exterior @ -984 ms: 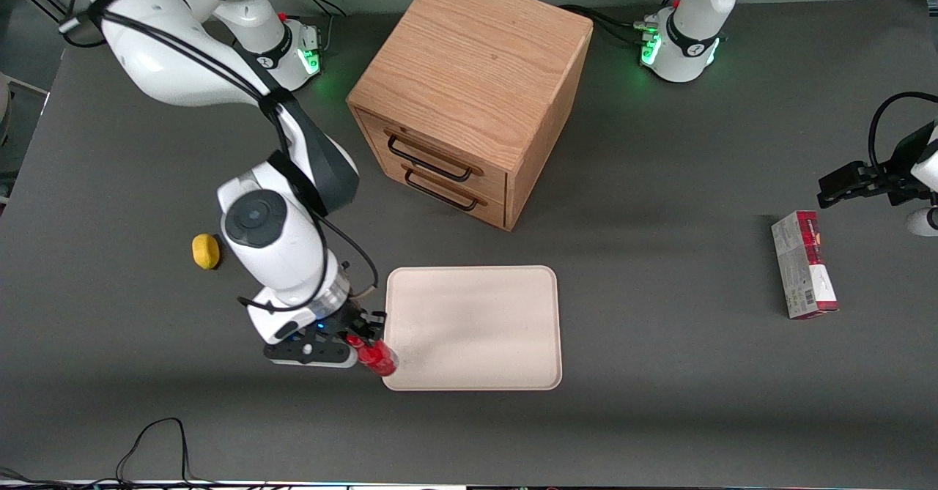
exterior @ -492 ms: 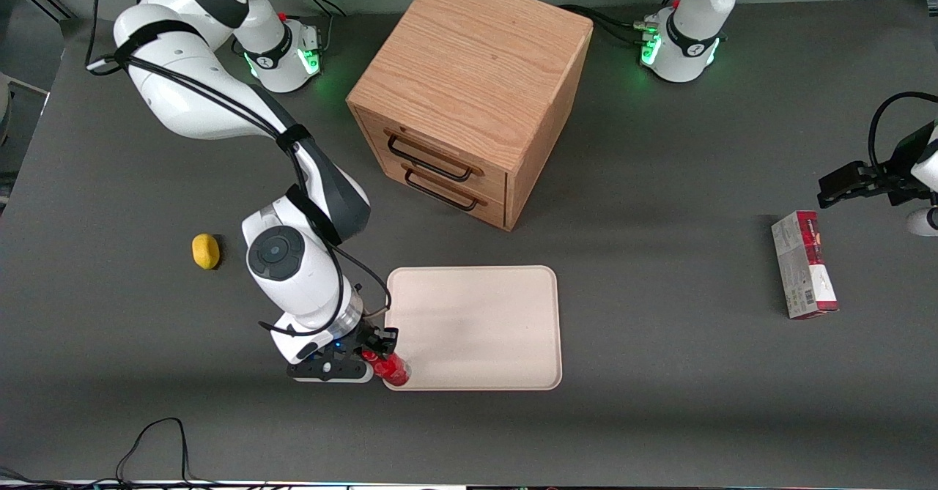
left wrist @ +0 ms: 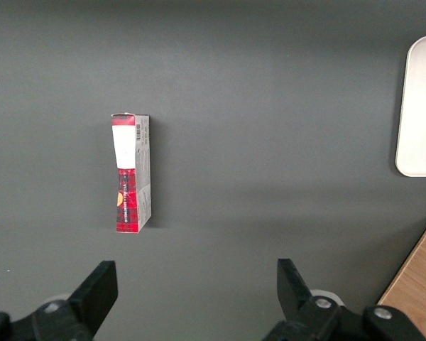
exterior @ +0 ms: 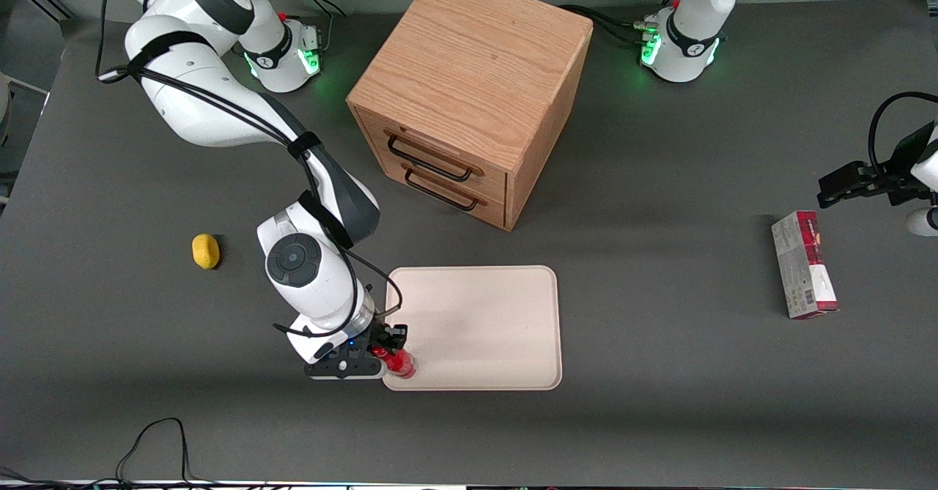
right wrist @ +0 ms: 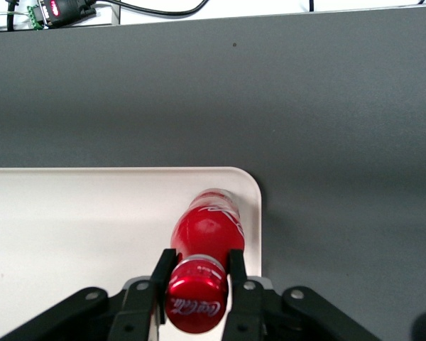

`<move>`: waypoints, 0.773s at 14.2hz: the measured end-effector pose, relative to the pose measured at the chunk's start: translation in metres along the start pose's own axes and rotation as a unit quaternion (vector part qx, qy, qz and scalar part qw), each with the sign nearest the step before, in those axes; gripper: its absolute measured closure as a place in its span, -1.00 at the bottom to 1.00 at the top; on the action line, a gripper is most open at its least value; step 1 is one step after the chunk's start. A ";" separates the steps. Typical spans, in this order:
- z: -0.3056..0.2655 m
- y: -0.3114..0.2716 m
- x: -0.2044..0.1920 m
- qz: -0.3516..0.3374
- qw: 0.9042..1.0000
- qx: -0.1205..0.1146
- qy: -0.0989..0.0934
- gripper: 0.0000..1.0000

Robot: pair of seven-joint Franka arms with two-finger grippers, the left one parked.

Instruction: Place coke bottle on tray

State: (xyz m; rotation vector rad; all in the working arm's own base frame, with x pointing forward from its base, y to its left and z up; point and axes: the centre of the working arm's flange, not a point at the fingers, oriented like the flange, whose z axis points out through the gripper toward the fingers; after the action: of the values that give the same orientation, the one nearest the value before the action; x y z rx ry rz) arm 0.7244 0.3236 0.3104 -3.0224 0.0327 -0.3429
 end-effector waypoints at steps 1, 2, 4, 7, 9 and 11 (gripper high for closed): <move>0.000 0.000 0.000 0.000 1.000 0.001 0.001 0.05; -0.001 0.000 0.001 0.001 1.000 0.002 0.003 -0.14; -0.005 0.002 0.004 0.002 1.000 0.001 0.008 -0.55; -0.019 0.008 0.011 0.006 1.000 -0.003 0.017 -1.00; -0.033 0.013 0.014 0.005 1.000 -0.016 0.011 -1.00; -0.057 0.021 0.018 0.009 1.000 -0.027 0.007 -1.00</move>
State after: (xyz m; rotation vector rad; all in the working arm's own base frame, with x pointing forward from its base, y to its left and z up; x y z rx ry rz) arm 0.7288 0.2965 0.3673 -3.0704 0.0717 -0.3663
